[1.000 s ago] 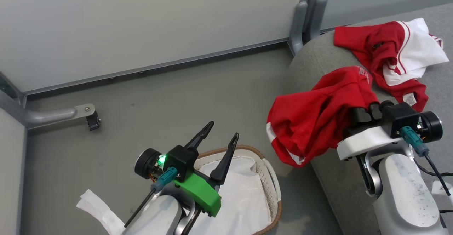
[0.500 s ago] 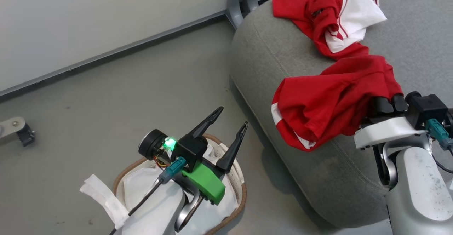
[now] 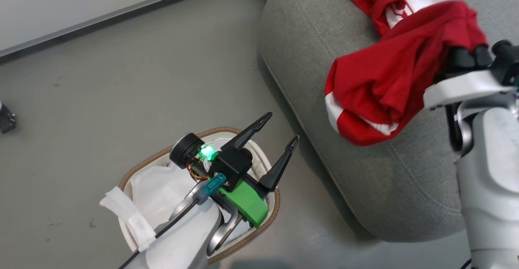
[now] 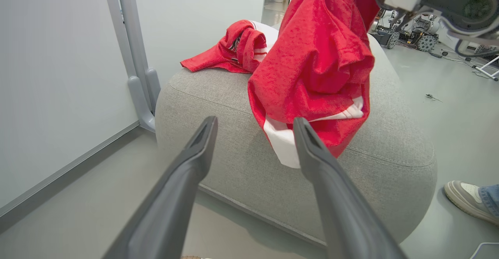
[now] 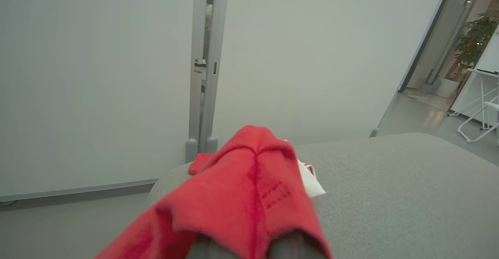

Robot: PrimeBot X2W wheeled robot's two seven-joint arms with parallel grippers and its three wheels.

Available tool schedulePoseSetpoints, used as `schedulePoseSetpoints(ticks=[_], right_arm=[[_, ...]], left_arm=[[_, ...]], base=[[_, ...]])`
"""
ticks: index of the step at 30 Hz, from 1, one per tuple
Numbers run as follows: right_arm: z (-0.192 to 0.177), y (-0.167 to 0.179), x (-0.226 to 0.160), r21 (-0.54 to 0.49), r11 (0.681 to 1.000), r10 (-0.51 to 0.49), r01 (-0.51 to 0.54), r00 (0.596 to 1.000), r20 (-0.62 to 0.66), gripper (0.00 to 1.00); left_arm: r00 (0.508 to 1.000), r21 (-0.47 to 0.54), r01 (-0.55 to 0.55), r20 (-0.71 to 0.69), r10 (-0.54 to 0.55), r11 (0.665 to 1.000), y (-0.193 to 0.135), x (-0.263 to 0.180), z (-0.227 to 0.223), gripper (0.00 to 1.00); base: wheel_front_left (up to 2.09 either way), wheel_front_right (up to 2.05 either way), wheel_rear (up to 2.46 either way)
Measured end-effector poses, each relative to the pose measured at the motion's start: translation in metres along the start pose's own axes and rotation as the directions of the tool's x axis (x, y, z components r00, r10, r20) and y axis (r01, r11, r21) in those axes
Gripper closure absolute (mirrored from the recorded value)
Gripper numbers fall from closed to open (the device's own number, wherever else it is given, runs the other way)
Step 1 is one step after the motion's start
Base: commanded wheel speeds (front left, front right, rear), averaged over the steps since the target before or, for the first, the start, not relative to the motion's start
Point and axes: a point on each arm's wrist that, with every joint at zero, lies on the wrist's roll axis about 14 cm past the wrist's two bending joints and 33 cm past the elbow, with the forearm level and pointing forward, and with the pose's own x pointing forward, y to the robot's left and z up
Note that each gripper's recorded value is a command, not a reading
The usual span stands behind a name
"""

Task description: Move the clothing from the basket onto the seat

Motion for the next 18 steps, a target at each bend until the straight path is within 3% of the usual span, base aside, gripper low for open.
schedulePoseSetpoints(ticks=[5,12,18], right_arm=[[0.034,-0.018,0.058,-0.067,0.998,-0.008,0.013,0.997,0.071,1.0],[0.102,-0.067,0.124,-0.206,0.971,-0.092,0.125,0.982,0.165,1.0],[0.082,-0.07,0.157,-0.24,0.961,-0.115,0.137,0.988,0.101,1.0]], left_arm=[[0.999,0.008,-0.046,-0.006,0.046,0.999,0.015,-0.013,-0.002,0.0],[0.989,0.006,-0.147,0.0,0.147,0.989,0.041,-0.035,-0.001,0.0],[0.973,0.01,-0.228,-0.017,0.228,0.974,0.064,-0.055,-0.009,0.0]], base=[[0.0,0.0,0.0],[0.0,0.0,0.0],[0.0,0.0,0.0]])
